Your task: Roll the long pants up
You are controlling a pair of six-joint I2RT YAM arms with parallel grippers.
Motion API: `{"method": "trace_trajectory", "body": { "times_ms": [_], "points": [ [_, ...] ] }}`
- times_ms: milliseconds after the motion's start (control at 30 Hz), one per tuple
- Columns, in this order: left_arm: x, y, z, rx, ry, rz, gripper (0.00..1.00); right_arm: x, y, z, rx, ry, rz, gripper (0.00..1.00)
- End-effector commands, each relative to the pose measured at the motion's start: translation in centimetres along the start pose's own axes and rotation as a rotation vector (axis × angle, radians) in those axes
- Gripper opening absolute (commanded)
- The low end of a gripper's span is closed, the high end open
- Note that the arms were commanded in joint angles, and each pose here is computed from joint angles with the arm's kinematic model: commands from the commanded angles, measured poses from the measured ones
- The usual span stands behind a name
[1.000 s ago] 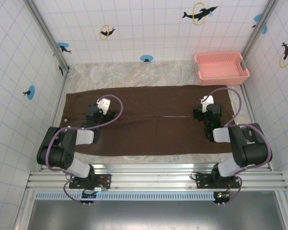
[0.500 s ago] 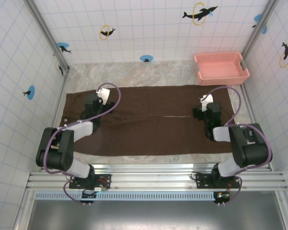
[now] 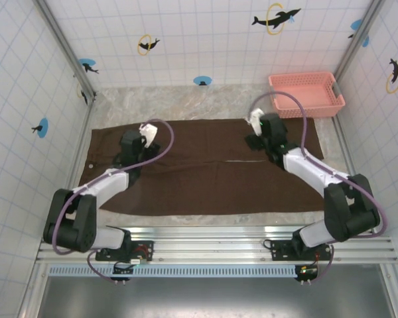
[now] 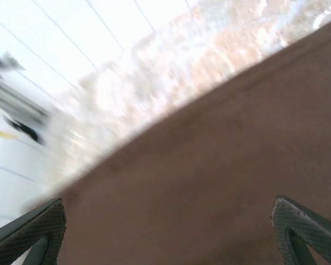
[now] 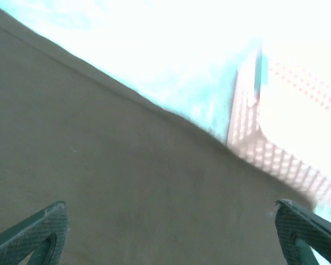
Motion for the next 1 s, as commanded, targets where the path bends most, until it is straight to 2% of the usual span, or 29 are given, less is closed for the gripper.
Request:
{"method": "trace_trajectory", "body": {
  "times_ms": [0, 67, 100, 133, 200, 233, 300, 367, 433, 500, 533, 633, 767, 967],
  "points": [
    [0.3, 6.4, -2.5, -0.203, 0.323, 0.385, 0.97, 6.6, 3.2, -5.6, -0.112, 0.45, -0.444, 0.96],
    [1.6, 8.8, -3.1, -0.208, 0.504, 0.529, 0.94, 7.7, 5.0, -8.1, -0.157, 0.518, -0.516, 0.94],
    [2.2, 8.9, -3.5, -0.168, 0.538, 0.578, 0.93, 8.3, 5.9, -9.2, -0.191, 0.532, -0.531, 0.94],
    [2.5, 8.9, -4.3, -0.126, 0.549, 0.611, 0.86, 9.1, 6.5, -10.4, -0.22, 0.549, -0.531, 0.93],
    [2.4, 8.5, -6.4, -0.089, 0.497, 0.642, 0.86, 10.8, 7.2, -12.3, -0.276, 0.581, -0.525, 0.93],
    [2.5, 7.8, -7.7, -0.052, 0.465, 0.657, 0.86, 11.1, 7.9, -13.1, -0.344, 0.58, -0.521, 0.89],
    [3.4, 6.3, -9.6, 0.025, 0.443, 0.69, 0.88, 10.4, 8.2, -14.2, -0.352, 0.578, -0.524, 0.91],
    [5.3, 5.0, -11.7, 0.138, 0.497, 0.72, 0.88, 10.9, 8.3, -14.5, -0.354, 0.618, -0.533, 0.92],
    [6.8, 4.1, -13.5, 0.212, 0.539, 0.72, 0.87, 11.9, 9.3, -15.0, -0.419, 0.694, -0.566, 0.88],
    [7.9, 3.9, -14.9, 0.227, 0.563, 0.692, 0.87, 12.5, 10.1, -15.2, -0.439, 0.763, -0.572, 0.88],
    [8.5, 3.6, -15.5, 0.238, 0.567, 0.686, 0.88, 12.7, 10.9, -15.5, -0.475, 0.781, -0.581, 0.84],
    [10.6, 2.9, -17.1, 0.299, 0.658, 0.696, 0.86, 12.8, 12.2, -15.6, -0.464, 0.78, -0.629, 0.87],
    [12.7, 1.8, -19.1, 0.373, 0.72, 0.707, 0.83, 14.3, 13.9, -14.9, -0.516, 0.884, -0.614, 0.84],
    [14.6, 0.2, -21.0, 0.424, 0.642, 0.749, 0.83, 17.3, 15.3, -12.8, -0.508, 0.948, -0.515, 0.82]
  ]
}}
Point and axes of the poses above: each hand's point on the last joint's axis, 136 mm out from that joint toward the fingers, its own z axis out along the fingers, its own y axis along the line the jaws close on, x = y × z, the point moved 3 cm from there along -z, back along the fingers, and after that the axes turned 13 degrees about z, right-handed, at the moved point
